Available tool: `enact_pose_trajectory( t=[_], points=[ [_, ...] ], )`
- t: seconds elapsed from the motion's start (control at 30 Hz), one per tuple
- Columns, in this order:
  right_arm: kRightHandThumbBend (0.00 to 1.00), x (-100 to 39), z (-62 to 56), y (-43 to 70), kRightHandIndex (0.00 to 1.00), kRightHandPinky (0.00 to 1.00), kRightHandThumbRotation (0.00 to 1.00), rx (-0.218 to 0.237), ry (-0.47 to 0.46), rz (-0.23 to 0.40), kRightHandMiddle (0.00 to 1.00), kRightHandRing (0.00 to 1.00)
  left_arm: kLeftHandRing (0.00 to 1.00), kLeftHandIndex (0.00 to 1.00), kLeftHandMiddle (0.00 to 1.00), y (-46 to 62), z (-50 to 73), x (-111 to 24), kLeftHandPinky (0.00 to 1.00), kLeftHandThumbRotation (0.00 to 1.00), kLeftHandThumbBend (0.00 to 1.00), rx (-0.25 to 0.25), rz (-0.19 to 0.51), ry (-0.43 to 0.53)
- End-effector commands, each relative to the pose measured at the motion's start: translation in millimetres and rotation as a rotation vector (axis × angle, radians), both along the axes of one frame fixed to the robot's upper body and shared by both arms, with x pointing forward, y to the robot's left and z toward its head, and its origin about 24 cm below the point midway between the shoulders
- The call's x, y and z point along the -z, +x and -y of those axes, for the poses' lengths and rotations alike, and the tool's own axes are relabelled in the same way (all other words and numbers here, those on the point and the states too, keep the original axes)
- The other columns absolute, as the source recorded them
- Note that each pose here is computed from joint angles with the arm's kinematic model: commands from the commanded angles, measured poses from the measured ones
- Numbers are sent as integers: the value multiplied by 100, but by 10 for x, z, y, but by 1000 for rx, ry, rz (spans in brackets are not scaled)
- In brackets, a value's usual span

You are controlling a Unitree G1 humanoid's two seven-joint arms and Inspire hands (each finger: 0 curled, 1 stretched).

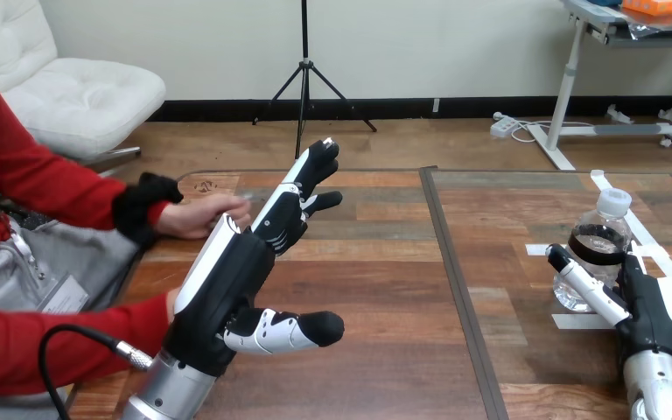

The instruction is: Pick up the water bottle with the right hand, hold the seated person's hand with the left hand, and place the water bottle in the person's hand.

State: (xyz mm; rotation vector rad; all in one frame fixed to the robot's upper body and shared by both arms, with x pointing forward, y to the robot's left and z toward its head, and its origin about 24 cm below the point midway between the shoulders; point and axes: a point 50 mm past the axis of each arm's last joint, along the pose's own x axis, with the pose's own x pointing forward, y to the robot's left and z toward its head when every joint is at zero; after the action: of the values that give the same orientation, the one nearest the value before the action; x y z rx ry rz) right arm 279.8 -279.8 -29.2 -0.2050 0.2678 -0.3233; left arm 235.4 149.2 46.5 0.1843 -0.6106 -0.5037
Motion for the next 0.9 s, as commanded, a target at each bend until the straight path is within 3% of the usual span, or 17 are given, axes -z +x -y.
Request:
enact_pose_trajectory(
  t=[0.0, 0.37, 0.67, 0.77, 0.8, 0.87],
  points=[
    [100, -303, 32, 267, 100, 99, 50, -3, -9, 90, 100, 100, 97, 98, 100, 21, -22, -145, 87, 69, 100, -11, 78, -8],
    [100, -335, 11, 326, 100, 99, 45, 7, 30, 90, 99, 100, 97, 98, 100, -5, -40, -143, 88, 67, 100, -16, 75, -13],
    [100, -374, -19, 379, 97, 96, 28, 42, 67, 111, 95, 96, 97, 98, 100, -20, -48, -142, 87, 66, 100, -15, 79, -16],
    [100, -388, -30, 397, 94, 90, 21, 61, 102, 128, 90, 91, 97, 97, 100, -23, -49, -144, 87, 66, 100, -15, 78, -19],
    [100, -392, -34, 403, 89, 83, 14, 68, 115, 134, 85, 85, 97, 97, 100, -24, -49, -144, 87, 66, 100, -15, 77, -21],
    [100, -401, -42, 415, 86, 77, 9, 81, 136, 144, 82, 81, 97, 97, 100, -27, -48, -147, 87, 66, 100, -17, 78, -22]
  ],
)
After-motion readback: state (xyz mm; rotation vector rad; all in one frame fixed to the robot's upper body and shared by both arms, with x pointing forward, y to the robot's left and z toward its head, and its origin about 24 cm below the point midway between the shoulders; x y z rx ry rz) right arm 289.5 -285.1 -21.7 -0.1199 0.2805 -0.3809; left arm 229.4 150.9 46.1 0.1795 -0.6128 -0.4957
